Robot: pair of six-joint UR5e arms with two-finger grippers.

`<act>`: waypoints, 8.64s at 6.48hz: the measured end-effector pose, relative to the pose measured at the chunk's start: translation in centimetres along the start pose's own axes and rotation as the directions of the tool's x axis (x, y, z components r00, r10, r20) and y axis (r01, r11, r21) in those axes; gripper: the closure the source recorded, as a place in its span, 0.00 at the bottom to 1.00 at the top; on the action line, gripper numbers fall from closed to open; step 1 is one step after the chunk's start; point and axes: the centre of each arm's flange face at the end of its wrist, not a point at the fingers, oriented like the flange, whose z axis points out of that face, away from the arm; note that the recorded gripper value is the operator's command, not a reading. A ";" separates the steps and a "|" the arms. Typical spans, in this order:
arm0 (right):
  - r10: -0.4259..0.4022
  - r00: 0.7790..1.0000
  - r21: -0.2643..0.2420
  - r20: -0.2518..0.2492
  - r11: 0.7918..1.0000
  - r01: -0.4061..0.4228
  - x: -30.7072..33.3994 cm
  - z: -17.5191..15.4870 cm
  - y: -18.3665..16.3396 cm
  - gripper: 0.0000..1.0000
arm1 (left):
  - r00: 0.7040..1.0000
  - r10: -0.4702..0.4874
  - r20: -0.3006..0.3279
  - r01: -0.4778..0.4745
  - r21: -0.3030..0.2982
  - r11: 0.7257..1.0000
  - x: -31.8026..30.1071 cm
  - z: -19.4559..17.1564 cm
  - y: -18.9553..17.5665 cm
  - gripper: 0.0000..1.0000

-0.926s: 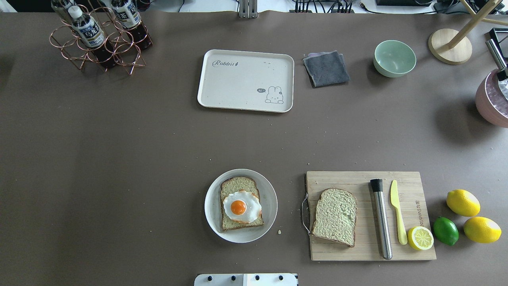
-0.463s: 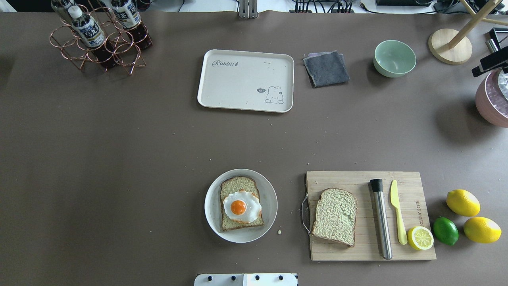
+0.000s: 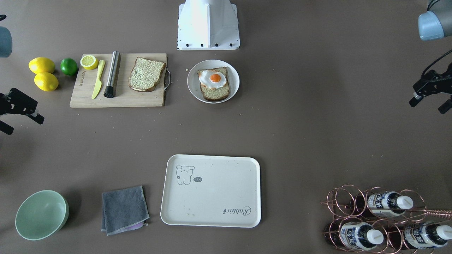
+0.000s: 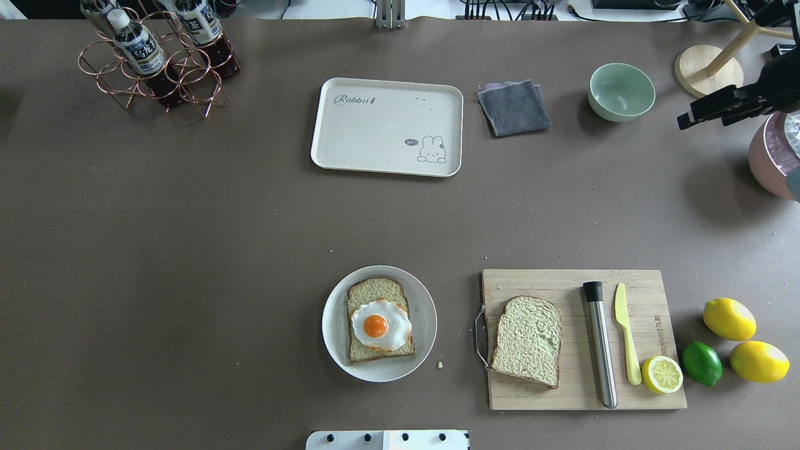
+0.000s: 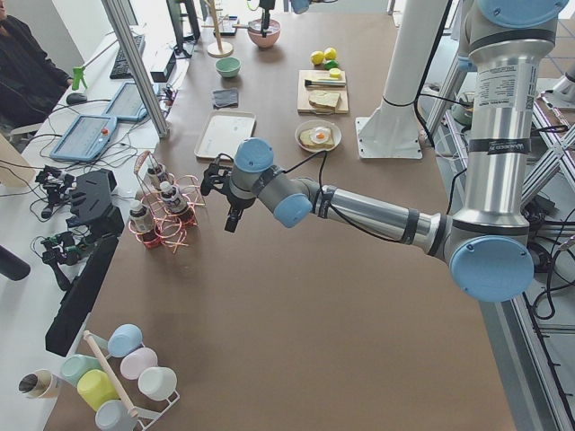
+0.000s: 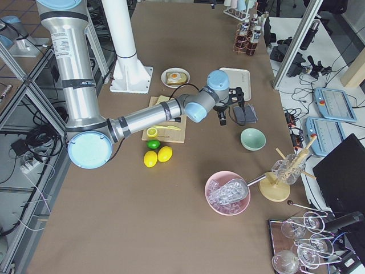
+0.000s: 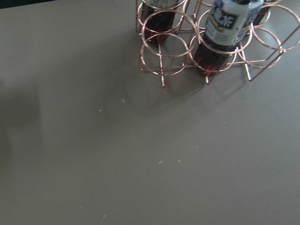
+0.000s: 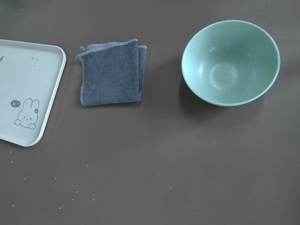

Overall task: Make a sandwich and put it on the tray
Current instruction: 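Lower the right gripper over the bread slice while the left arm moves in, then close the right gripper on the edge of the bread slice, then lift the bread slice and lay it on the egg toast on the plate, then open and withdraw the right gripper while the left gripper approaches the plate, then grasp the rim of the white plate with the left gripper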

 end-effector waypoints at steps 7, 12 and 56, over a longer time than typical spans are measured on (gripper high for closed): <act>0.102 0.995 -0.038 0.016 0.994 -0.102 -14.3 9.7 18.7 0.03 | 0.980 -0.170 -0.101 0.175 0.040 0.984 17.2 9.0 8.4 0.02; 0.072 0.997 -0.124 -0.004 0.990 -0.072 -16.4 12.9 25.3 0.27 | 0.980 -0.170 -0.103 0.176 0.044 0.983 17.6 9.1 8.3 0.03; 0.164 0.986 -0.014 0.039 0.987 -0.163 -17.7 11.9 5.9 0.00 | 0.944 -0.287 -0.165 0.286 -0.030 0.958 40.4 18.3 20.8 0.26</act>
